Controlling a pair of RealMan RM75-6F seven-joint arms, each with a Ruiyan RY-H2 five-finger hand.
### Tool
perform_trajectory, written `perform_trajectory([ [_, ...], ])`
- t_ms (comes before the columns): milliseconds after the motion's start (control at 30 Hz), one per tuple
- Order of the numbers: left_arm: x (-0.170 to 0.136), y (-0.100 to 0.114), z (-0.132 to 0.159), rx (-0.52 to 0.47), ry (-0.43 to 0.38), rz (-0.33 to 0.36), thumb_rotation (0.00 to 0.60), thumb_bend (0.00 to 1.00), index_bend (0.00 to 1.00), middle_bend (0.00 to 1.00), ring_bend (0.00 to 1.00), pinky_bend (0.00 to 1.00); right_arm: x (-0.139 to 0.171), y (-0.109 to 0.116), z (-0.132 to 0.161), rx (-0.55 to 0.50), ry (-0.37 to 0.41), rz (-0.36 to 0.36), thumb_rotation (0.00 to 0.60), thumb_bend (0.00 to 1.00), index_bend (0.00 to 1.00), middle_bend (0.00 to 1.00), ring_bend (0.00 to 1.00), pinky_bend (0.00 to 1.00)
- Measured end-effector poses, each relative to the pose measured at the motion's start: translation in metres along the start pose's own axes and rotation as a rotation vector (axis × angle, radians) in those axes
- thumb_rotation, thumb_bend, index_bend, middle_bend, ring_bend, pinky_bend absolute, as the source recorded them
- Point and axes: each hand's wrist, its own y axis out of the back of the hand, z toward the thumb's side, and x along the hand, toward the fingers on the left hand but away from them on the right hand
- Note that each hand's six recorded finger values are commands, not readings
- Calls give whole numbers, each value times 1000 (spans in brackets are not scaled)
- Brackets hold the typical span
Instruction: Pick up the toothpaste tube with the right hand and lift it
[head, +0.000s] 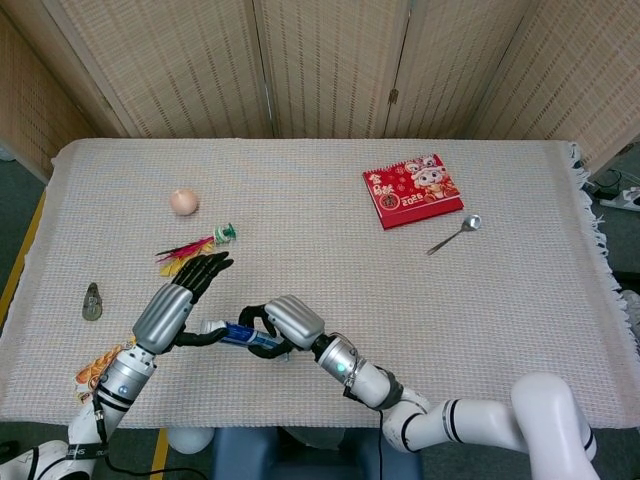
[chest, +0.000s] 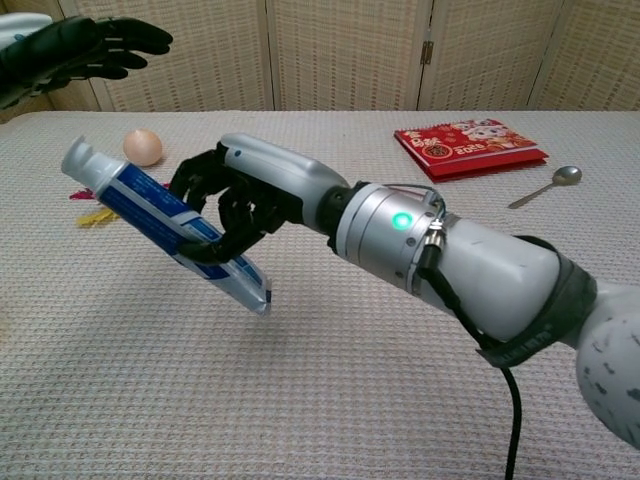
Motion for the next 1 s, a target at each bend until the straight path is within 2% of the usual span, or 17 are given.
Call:
perform_trajectory([
  [267,5,-10,2,53,-1,-25,32,58,95,50,0,0,-5,-3,13,-8,2,-7,600,871,794,667,698,532],
  [1000,5,-18,3,72,10,-68,29,58,64,41,0,0,-10,-8,23,-27,6,-36,600,888,813,677,706,540],
])
